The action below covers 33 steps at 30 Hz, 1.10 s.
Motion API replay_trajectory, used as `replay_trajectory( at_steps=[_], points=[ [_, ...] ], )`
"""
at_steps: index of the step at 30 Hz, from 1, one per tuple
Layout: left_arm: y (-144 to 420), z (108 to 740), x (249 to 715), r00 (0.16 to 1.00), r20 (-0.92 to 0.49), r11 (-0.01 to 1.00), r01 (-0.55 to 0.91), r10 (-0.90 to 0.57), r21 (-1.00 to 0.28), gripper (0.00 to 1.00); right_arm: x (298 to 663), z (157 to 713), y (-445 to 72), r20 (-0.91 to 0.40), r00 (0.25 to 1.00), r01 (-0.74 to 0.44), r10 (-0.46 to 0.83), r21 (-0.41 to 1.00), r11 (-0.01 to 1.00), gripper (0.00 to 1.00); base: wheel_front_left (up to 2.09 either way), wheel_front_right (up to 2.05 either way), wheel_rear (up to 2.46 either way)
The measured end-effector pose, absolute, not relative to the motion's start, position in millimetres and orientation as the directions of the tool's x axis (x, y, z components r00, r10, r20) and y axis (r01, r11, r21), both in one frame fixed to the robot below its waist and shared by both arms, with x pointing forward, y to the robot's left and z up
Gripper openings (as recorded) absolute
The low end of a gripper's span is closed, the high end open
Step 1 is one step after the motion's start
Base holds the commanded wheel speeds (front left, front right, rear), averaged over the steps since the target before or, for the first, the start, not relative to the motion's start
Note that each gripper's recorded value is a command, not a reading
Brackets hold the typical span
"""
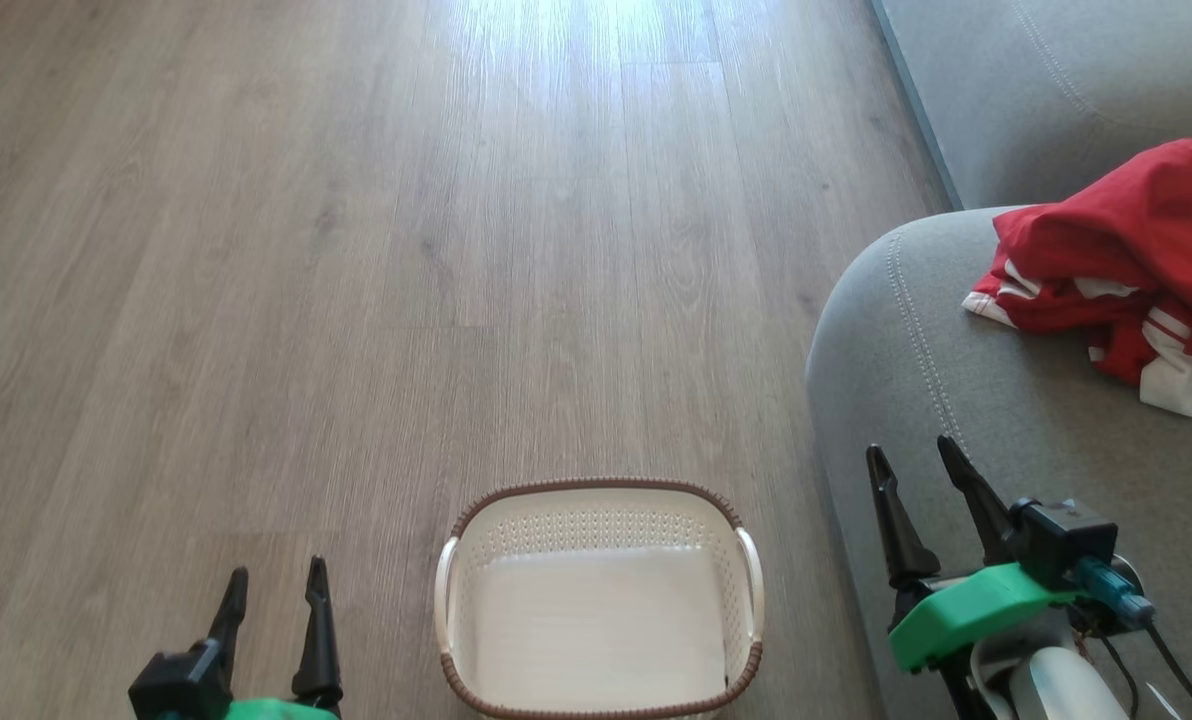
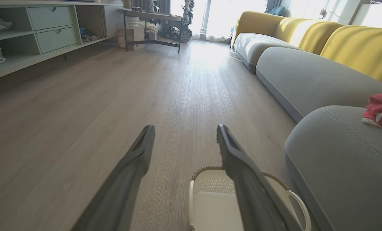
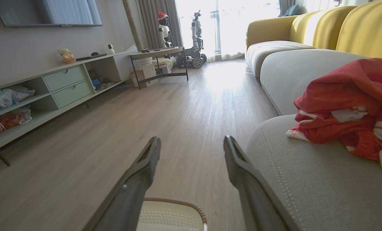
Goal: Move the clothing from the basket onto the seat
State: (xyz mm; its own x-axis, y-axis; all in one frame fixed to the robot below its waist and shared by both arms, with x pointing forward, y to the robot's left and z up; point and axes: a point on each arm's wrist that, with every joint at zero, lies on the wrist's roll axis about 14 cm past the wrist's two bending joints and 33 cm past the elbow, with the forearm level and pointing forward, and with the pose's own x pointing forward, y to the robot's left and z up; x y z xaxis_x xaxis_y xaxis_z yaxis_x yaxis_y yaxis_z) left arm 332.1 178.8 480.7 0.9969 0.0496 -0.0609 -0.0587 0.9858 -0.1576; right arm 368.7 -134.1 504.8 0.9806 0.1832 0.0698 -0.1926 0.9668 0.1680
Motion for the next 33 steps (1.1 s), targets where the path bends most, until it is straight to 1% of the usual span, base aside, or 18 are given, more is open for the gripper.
replay_trajectory(
  at_steps=[2, 3, 6, 9, 11, 33],
  points=[
    [178, 480, 332, 0.997, -0.062, 0.986, -0.051, 0.042, -0.158, 1.00, 368, 504, -134, 0.069, 0.981, -0.192, 0.182, 0.168, 0.967, 1.00, 0.00, 0.00, 0.00],
    [177, 480, 332, 0.997, -0.062, 0.986, -0.050, 0.040, -0.158, 0.00, 368, 504, -135, 0.068, 0.981, -0.191, 0.182, 0.168, 0.967, 0.00, 0.00, 0.00, 0.00],
    [177, 464, 326, 0.993, -0.113, 0.986, -0.063, 0.046, -0.154, 0.00, 362, 484, -135, 0.007, 0.983, -0.181, 0.182, 0.173, 0.968, 0.00, 0.00, 0.00, 0.00],
    [172, 443, 314, 0.983, -0.180, 0.985, -0.072, 0.043, -0.158, 0.00, 347, 456, -138, -0.080, 0.981, -0.159, 0.176, 0.185, 0.970, 0.00, 0.00, 0.00, 0.00],
    [172, 438, 311, 0.979, -0.201, 0.981, -0.080, 0.043, -0.178, 0.00, 343, 450, -140, -0.104, 0.980, -0.144, 0.168, 0.206, 0.968, 0.00, 0.00, 0.00, 0.00],
    [177, 438, 323, 0.964, -0.258, 0.907, -0.156, 0.055, -0.391, 0.00, 349, 451, -157, -0.123, 0.988, -0.034, 0.094, 0.416, 0.909, 0.00, 0.00, 0.00, 0.00]
  ],
)
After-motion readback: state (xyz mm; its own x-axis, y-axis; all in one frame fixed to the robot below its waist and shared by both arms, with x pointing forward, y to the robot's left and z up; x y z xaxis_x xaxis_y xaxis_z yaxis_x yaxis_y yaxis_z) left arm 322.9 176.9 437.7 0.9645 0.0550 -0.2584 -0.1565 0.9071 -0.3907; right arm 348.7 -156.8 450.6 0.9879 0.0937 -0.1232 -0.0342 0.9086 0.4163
